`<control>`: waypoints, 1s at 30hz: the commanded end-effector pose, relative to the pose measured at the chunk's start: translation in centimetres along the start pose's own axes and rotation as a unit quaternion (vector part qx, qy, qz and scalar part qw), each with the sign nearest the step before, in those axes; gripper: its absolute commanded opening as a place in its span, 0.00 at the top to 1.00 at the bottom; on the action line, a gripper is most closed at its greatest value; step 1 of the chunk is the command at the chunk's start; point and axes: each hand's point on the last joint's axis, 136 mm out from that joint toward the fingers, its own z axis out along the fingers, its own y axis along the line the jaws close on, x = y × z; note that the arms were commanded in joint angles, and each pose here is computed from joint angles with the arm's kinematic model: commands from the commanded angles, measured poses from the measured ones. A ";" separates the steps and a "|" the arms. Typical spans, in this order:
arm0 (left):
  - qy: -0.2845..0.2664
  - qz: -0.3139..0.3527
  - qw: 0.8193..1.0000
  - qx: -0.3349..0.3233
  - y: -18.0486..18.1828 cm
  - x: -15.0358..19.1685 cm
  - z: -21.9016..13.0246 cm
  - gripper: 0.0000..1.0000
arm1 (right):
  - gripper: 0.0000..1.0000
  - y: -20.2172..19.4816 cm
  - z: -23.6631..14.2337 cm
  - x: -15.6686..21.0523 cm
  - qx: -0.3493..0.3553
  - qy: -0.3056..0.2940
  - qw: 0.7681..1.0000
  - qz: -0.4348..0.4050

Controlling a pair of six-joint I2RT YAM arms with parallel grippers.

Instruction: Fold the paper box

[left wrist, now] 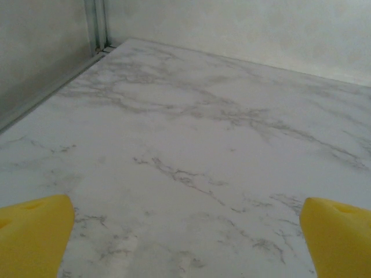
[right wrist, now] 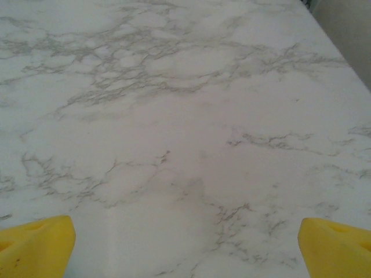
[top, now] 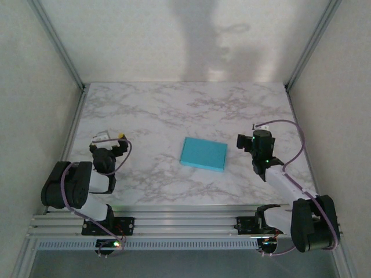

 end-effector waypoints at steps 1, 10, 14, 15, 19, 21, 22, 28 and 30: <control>-0.035 -0.007 0.999 0.016 -0.5 -2.7 1.1 0.01 | 0.01 -1.4 0.7 -1.1 0.033 -0.032 0.999 -0.010; -0.037 -0.007 0.999 0.015 -0.4 -2.7 1.1 0.01 | 0.01 0.3 3.8 -0.4 -0.029 -0.106 0.994 -0.017; -0.037 -0.007 0.999 0.017 -0.5 -2.7 1.1 0.01 | 0.01 1.3 5.0 1.2 -0.075 -0.117 0.990 -0.021; -0.037 -0.007 0.999 0.016 -0.5 -2.7 1.1 0.01 | 0.01 1.3 5.0 1.6 -0.077 -0.108 0.991 -0.019; -0.037 -0.007 0.999 0.016 -0.5 -2.7 1.1 0.01 | 0.01 -0.7 6.1 1.3 -0.035 -0.077 0.996 0.016; -0.037 -0.006 0.999 0.016 -0.5 -2.7 1.1 0.01 | 0.01 -1.2 6.1 1.3 -0.020 -0.082 0.996 0.021; -0.037 -0.006 0.999 0.016 -0.5 -2.7 1.1 0.01 | 0.01 -1.1 6.1 1.3 -0.020 -0.079 0.996 0.020; -0.037 -0.007 0.999 0.016 -0.5 -2.7 1.1 0.01 | 0.01 2.5 4.4 1.6 -0.162 -0.105 0.981 -0.015; -0.037 -0.006 0.999 0.016 -0.5 -2.8 1.1 0.01 | 0.01 2.8 4.3 1.6 -0.173 -0.106 0.979 -0.020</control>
